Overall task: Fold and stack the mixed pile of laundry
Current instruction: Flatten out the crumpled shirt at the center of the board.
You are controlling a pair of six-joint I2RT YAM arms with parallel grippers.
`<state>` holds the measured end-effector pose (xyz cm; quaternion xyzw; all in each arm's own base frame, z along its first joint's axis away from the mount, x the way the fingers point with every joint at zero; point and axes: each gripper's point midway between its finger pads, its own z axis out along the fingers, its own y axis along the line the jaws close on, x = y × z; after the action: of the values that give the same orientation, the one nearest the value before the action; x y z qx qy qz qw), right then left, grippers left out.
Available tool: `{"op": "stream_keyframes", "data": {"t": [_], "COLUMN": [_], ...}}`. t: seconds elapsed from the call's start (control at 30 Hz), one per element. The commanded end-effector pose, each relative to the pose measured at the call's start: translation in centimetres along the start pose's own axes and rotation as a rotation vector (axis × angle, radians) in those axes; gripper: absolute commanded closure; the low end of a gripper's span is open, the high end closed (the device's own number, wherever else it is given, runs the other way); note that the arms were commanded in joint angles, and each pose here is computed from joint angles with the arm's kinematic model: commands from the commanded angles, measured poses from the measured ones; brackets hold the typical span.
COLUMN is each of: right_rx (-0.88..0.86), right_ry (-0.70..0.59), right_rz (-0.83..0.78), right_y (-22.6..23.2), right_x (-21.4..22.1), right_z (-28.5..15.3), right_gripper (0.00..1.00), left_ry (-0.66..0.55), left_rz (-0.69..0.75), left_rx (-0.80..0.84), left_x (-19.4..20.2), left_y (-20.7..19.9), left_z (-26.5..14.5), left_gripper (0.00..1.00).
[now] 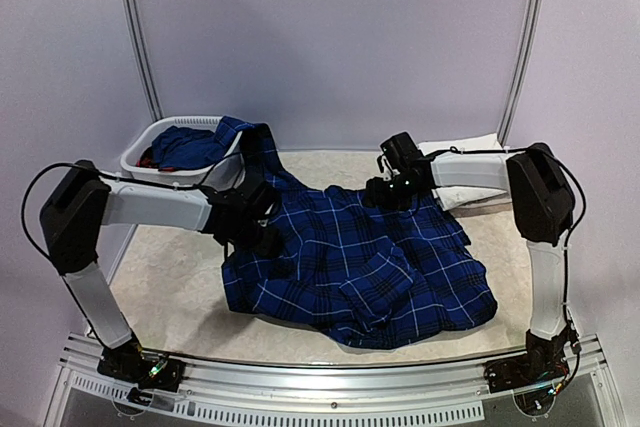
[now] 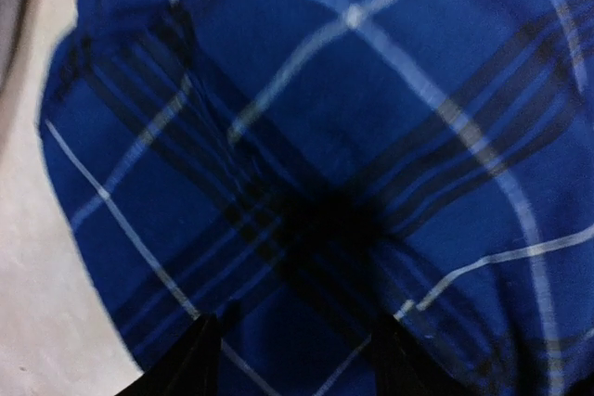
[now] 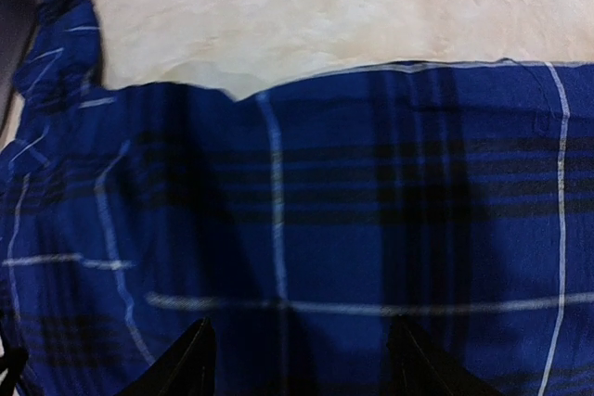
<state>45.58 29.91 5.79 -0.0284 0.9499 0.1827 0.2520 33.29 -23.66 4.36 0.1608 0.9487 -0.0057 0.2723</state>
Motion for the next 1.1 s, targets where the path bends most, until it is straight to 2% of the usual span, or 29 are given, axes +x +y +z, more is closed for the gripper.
{"op": "stream_keyframes", "data": {"t": [0.0,0.17,0.33,0.57,0.8,1.07], "right_rx": [0.017,0.074,0.083,0.049,-0.005,-0.125], "right_ry": [0.055,0.058,0.071,0.071,0.010,-0.090], "right_rz": [0.088,0.170,0.255,0.320,0.377,0.304], "right_y": [-2.2,-5.2,-7.4,-8.3,-8.9,-6.3], "right_x": [0.0,-1.1,-1.7,-3.6,-7.3,-11.9], "right_z": [2.3,4.1,5.8,7.7,8.9,8.6], "right_gripper": [0.36,0.37,0.39,0.42,0.45,0.47], "left_ry": [0.075,0.146,0.169,0.172,0.149,0.108], "left_rz": [-0.066,-0.104,-0.123,-0.150,-0.181,-0.209], "left_rx": [-0.002,-0.049,-0.145,-0.228,-0.258,-0.228], "left_x": [3.1,5.5,5.6,2.9,-0.7,-2.8], "left_y": [1.0,3.3,6.4,10.0,12.0,12.1], "left_z": [2.6,4.4,5.0,6.0,7.1,6.2], "left_gripper": [0.43,0.45,0.46,0.48,0.49,0.49]}}
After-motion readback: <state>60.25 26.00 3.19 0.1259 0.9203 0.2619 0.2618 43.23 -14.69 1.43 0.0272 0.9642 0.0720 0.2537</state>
